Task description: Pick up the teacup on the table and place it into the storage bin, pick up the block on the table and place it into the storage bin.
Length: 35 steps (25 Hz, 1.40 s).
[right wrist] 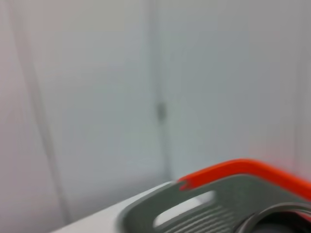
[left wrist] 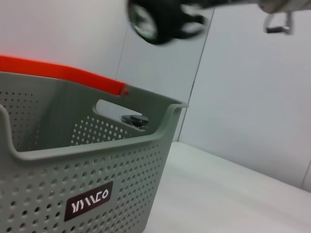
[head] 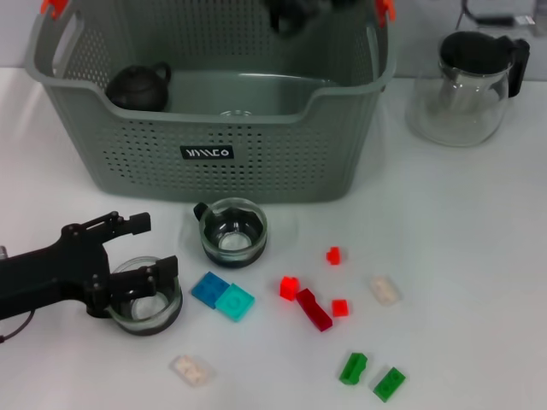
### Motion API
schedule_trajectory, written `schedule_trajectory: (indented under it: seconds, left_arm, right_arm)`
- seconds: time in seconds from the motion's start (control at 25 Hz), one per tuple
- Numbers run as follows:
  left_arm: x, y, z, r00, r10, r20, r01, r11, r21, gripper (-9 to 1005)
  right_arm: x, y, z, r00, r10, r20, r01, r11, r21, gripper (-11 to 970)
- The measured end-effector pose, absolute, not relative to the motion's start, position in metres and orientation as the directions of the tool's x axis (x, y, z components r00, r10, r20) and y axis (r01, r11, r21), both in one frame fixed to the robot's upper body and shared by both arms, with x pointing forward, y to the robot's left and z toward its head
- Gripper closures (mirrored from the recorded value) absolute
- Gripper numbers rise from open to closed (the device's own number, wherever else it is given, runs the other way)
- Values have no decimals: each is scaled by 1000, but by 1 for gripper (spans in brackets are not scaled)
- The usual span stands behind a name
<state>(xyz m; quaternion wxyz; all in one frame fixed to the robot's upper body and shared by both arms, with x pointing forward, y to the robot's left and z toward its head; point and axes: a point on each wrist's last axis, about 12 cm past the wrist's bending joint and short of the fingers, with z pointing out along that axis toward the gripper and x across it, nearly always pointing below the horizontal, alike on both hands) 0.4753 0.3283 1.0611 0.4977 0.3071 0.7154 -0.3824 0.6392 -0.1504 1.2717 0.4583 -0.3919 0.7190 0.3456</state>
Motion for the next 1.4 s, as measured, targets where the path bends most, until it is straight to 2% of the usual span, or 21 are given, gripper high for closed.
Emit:
schedule_trajectory:
  seconds: [0.2,0.4,0.56,0.8,1.4]
  left_arm:
    - [477,325,1061,-316,54,-947,822,515,-244,123]
    - [477,324,1059,-324,50,-945,816,521,-252,123]
    - [479,323,1057,-330,49,-943,810,528,-256,124]
    - [481,321,1057,-328,50,-943,813,524,-255,124]
    - [482,318,1056,-332,54,-942,817,516,-258,124]
  right_arm:
    - [678,-122,1249,-364,-207,-908,-801,566,193,905]
    - [701,-89,1222,-384,-314,-868,-746,659,92,906]
    - [702,-62,1204,-348,-408,-844,-737,675,-22,906]
    - [701,-49,1183,-364,-441,-820,-708,703,-64,905]
    - [692,-45,1173,-380,-481,-790,-746,664,-45,906]
